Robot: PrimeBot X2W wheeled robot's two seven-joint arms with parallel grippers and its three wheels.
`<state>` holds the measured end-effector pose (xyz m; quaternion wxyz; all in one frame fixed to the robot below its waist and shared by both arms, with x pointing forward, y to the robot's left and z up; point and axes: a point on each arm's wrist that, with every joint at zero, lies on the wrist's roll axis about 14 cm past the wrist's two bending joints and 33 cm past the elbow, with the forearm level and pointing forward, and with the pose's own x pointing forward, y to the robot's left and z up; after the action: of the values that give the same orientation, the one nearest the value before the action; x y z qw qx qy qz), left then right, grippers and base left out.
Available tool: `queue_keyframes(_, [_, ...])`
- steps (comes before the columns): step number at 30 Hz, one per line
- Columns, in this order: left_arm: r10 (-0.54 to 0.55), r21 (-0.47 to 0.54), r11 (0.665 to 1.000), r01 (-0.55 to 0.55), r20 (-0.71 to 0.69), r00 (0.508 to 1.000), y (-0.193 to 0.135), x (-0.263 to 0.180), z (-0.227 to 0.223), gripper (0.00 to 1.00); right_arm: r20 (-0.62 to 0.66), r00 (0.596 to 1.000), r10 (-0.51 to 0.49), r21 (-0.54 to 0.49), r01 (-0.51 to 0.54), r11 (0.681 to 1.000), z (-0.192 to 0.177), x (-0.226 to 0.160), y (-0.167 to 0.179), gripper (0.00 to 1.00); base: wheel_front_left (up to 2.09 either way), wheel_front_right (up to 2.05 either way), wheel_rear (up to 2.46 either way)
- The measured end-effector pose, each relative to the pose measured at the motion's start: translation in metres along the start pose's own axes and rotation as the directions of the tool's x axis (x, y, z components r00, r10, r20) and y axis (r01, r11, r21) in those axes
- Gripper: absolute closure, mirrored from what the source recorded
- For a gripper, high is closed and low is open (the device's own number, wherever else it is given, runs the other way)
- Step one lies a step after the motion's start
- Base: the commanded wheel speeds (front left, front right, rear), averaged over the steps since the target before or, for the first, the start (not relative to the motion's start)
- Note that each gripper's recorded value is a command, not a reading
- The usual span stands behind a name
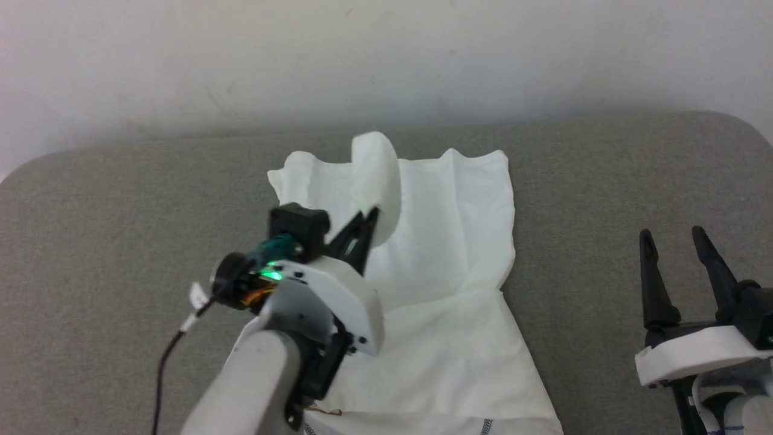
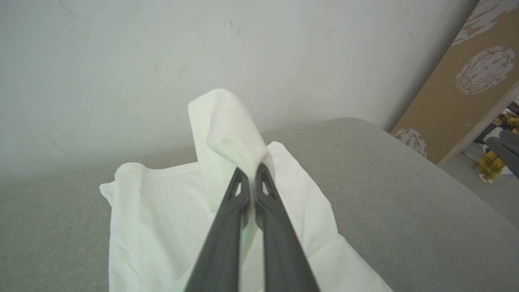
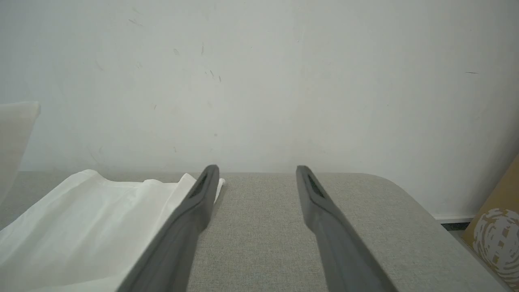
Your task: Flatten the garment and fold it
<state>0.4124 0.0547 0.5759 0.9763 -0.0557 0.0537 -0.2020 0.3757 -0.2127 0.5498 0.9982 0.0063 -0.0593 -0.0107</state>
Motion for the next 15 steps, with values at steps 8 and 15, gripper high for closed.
queue_keyframes(8, [-0.183, 0.029, 0.981, 0.194, -0.227, 0.957, -0.077, 0.024, -0.089, 1.0, -0.049, 0.995, -0.084, -0.003, 0.084, 0.996, -0.015, -0.01, -0.028, 0.0, 0.0, 0.0, 0.0])
queue_keyframes(15, [-0.333, 0.045, 0.922, 0.384, -0.411, 0.849, -0.122, 0.011, -0.158, 0.0, -0.116, 0.984, -0.136, -0.012, 0.135, 0.991, -0.037, -0.017, -0.044, 0.0, 0.0, 0.0, 0.0])
